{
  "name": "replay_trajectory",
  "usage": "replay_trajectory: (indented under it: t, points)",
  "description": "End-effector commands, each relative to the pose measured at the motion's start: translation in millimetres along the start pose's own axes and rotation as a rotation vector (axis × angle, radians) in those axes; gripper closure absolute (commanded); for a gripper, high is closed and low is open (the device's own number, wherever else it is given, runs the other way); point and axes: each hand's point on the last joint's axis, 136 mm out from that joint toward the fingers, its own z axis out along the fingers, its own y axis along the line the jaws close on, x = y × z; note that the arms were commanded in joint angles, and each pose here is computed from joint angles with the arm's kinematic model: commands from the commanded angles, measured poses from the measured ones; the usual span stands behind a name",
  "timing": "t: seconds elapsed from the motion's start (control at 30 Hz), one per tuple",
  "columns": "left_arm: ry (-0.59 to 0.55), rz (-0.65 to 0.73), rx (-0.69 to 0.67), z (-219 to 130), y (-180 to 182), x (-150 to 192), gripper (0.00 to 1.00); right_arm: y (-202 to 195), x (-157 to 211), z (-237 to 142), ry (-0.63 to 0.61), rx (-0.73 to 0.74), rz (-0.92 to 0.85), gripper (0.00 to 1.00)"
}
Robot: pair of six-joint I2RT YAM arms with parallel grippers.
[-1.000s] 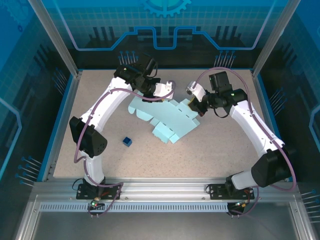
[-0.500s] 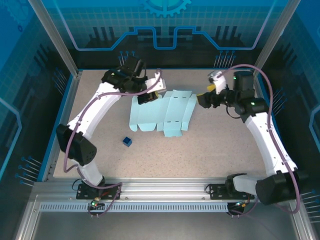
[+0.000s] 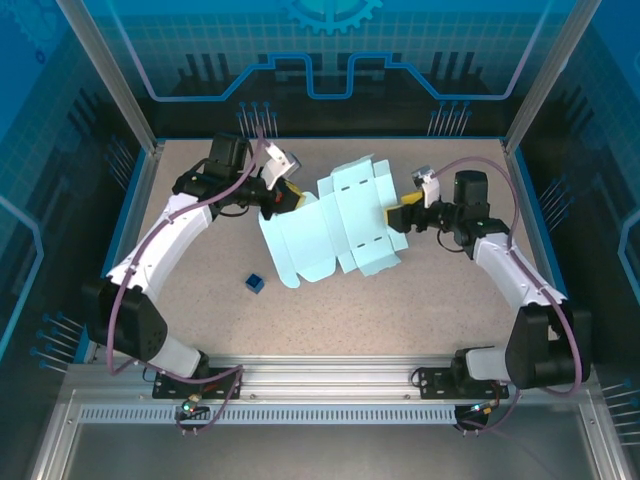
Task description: Fold the paper box
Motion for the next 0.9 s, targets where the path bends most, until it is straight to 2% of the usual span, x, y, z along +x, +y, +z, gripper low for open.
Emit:
replay_trajectory:
  t: [0.0,0.07,0.27,0.4,0.5,0.57,0.7,0.8,0.87]
  points:
    - [-0.09,-0.004,0.076,-7.2,-14.5,-19.5,1.0,3.9,-15.9,5.1,-0.064,-0.063,-0.043,0.24]
    - [-0.09,-0.005,0.079,-6.3,-14.5,-18.5,1.0,1.7,-13.4,8.4,-0.061,-0.084,-0.032,0.29]
    - [-0.091,0.0,0.073,-7.7,-13.9,-17.9,1.0,-4.9,-11.8,5.5,-0.092,-0.121,-0.004,0.51]
    - [-0.09,-0.004,0.074,-6.2,-13.0,-16.4,1.0,-2.6,-16.4,-1.6,-0.117,-0.138,-0.008,0.54]
    - [-0.09,-0.006,0.068,-6.2,-11.5,-16.0,1.0,-3.1,-20.8,-6.2,-0.134,-0.146,-0.004,0.61]
    - [-0.089,-0.009,0.067,-5.7,-10.3,-15.4,1.0,-2.8,-23.2,-8.3,-0.142,-0.147,-0.009,0.67]
    - [-0.09,-0.021,0.067,-3.1,-7.8,-14.8,1.0,-1.3,-21.8,-9.2,-0.136,-0.151,-0.002,0.87]
    - [-0.09,-0.038,0.073,-0.5,-6.3,-13.7,1.0,-1.3,-19.1,-9.6,-0.125,-0.144,0.004,0.98]
    - [-0.09,-0.048,0.066,2.3,-3.2,-11.0,1.0,-2.4,-16.9,-9.9,-0.111,-0.129,0.009,1.0]
